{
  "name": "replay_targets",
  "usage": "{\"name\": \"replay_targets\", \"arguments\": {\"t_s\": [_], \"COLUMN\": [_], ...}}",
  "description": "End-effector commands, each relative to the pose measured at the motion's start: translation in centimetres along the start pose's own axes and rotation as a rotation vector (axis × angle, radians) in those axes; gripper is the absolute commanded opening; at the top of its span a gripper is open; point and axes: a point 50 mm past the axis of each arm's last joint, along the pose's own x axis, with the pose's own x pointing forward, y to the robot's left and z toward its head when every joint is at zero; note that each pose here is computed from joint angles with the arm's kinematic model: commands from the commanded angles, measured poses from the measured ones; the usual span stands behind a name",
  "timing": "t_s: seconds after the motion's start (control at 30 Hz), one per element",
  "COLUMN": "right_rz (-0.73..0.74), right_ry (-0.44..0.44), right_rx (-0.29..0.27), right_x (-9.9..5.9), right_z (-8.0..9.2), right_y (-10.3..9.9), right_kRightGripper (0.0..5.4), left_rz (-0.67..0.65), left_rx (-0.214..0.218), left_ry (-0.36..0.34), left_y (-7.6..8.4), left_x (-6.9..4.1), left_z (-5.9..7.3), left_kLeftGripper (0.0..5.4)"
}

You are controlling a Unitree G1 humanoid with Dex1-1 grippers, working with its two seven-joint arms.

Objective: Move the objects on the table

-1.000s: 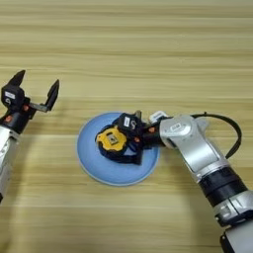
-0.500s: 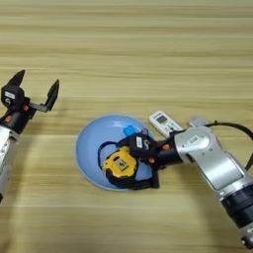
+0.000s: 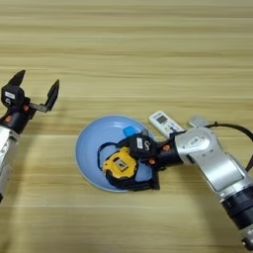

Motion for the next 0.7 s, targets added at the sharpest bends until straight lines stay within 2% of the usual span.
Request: {"name": "replay_targets", "arguments": {"t_s": [0.03,0.37,0.7], "right_rz": [-0.010,-0.082,-0.151], "right_ry": [-0.052,-0.177,-0.210], "right_rx": [-0.013,-0.054,-0.042], "right_x": [-0.3,-2.0,-2.2], "right_z": [0.6,2.6,2.4], "right_y": [-0.1,-1.0,-1.5], "right_kRightGripper": [5.22,5.22,5.22], "left_rz": [-0.008,-0.009,-0.009], "left_rx": [0.019,0.021,0.022], "left_ry": [-0.002,-0.002,-0.004], "left_y": [0.1,0.1,0.2], "left_x": [0.1,0.2,0.2], "left_z": [0.1,0.1,0.1], "left_kLeftGripper": [5.40,5.40,5.40]}}
